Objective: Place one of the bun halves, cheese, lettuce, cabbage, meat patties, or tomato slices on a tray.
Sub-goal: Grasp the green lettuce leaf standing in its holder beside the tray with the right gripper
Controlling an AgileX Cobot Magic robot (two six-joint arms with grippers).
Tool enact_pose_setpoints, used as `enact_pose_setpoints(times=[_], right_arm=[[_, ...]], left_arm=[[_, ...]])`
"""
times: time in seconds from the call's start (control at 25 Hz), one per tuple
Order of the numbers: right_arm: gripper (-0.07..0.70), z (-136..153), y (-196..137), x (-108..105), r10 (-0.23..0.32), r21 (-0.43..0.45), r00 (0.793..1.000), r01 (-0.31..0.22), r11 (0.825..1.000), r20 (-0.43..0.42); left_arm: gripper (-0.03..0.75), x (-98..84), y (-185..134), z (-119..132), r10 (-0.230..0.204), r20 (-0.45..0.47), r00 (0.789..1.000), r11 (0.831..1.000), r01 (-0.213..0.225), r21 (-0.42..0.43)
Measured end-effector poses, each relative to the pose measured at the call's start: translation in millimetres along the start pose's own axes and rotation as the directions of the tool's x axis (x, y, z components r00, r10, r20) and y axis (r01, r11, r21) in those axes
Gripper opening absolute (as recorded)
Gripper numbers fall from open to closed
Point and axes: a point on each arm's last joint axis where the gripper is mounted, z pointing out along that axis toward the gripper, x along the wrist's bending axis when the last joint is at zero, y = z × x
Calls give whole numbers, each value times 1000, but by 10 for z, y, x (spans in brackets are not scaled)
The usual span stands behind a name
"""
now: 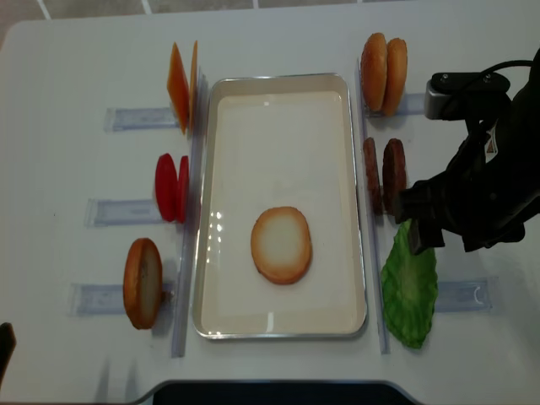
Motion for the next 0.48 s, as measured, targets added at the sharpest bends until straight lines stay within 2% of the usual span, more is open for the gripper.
enact_pose_setpoints(times=[0.28, 0.48], right_arm=[[514, 127, 59, 7, 6, 47, 1000, -7, 999, 20], [514, 159, 60, 3, 9, 44, 1000, -9, 999, 20]], left_arm=[[339, 3, 0, 0, 1, -3, 1000, 1000, -1, 0], [339, 5, 0, 0, 3, -5, 1000, 1000, -3, 0]])
